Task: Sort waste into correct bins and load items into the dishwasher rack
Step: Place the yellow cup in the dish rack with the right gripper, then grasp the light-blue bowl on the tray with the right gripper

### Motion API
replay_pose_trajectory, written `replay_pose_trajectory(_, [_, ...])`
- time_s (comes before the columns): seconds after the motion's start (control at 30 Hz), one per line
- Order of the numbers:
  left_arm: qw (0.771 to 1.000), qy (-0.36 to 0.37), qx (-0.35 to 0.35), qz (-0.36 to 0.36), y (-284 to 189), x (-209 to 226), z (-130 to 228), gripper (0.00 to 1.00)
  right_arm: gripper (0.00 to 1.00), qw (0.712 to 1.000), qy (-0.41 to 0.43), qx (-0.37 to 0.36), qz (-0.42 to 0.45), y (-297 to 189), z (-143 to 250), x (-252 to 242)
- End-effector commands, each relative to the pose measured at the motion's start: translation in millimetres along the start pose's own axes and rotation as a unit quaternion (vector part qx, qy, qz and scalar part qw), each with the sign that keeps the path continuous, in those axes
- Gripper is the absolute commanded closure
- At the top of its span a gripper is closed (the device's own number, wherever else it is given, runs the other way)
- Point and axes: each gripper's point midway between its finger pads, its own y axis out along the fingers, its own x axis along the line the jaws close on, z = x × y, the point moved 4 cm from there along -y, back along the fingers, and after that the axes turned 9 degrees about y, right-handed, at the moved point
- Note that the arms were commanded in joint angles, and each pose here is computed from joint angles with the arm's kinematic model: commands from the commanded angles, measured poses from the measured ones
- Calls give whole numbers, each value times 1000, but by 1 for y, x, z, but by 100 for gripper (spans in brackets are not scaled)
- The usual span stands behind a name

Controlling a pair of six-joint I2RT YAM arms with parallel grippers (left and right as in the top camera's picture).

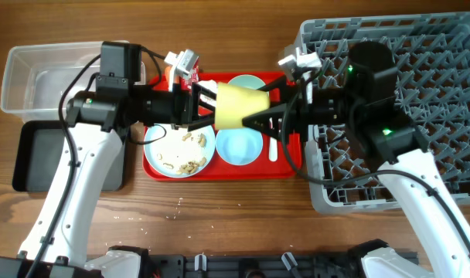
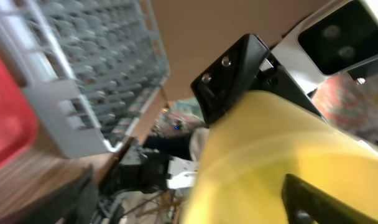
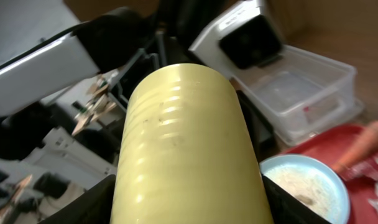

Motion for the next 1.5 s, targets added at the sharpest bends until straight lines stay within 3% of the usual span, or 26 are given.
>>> replay_pose_trajectory(0.0, [996, -6, -51, -79, -24, 24, -13, 0, 41, 979, 65, -59, 182, -48, -3, -39])
replay_pose_trajectory(0.03, [994, -10, -65, -92, -33, 29, -17, 0, 43, 958, 105, -76, 258, -70, 3, -56])
replay_pose_trajectory(0.1, [990, -17, -85, -110, -46, 36, -20, 0, 43, 867, 224, -119, 430, -130, 29, -88])
replay_pose_trajectory(0.13, [989, -19, -91, -116, -50, 38, -21, 0, 43, 827, 268, -128, 477, -149, 43, -94])
replay_pose_trajectory(0.3, [983, -28, -93, -156, -51, 49, -20, 0, 43, 698, 404, -93, 584, -190, 104, -95])
replay_pose_trajectory(0.4, [980, -37, -90, -176, -50, 54, -18, 0, 43, 653, 428, -69, 621, -200, 121, -99])
replay_pose_trajectory(0.5, [978, -43, -87, -183, -49, 56, -16, 0, 37, 633, 460, -32, 622, -198, 135, -109])
replay_pose_trajectory(0.7, [978, -52, -84, -184, -49, 56, -13, 0, 33, 625, 521, 74, 577, -176, 163, -124])
replay_pose_trajectory(0.73, [978, -52, -84, -184, -49, 56, -13, 0, 26, 625, 523, 85, 573, -173, 165, -126])
replay_pose_trajectory(0.77, [978, -51, -84, -183, -49, 56, -13, 0, 13, 626, 522, 92, 572, -171, 166, -127])
replay_pose_trajectory(0.8, [978, -51, -84, -184, -49, 56, -13, 0, 1, 633, 514, 91, 571, -167, 163, -129])
replay_pose_trajectory(0.93, [978, -52, -84, -184, -49, 56, -13, 0, 0, 693, 440, 46, 570, -152, 126, -124])
replay_pose_trajectory(1.03, [978, -52, -84, -184, -49, 56, -13, 0, 2, 751, 374, 2, 544, -134, 93, -109])
replay_pose_trajectory(1.13, [972, -60, -85, -211, -52, 63, -11, 4, 17, 830, 281, -35, 480, -102, 57, -87])
replay_pose_trajectory(1.23, [967, -70, -85, -230, -54, 68, -9, 9, 27, 869, 228, -22, 439, -70, 45, -78])
replay_pose_trajectory(1.33, [966, -67, -88, -232, -56, 67, -9, 10, 30, 879, 214, 29, 425, -31, 57, -83])
replay_pose_trajectory(1.43, [946, -77, -109, -296, -72, 73, -6, 14, 34, 838, 248, 75, 479, -6, 86, -113])
replay_pose_trajectory(1.47, [924, -102, -130, -346, -84, 78, -3, 14, 36, 819, 268, 88, 500, -1, 98, -126])
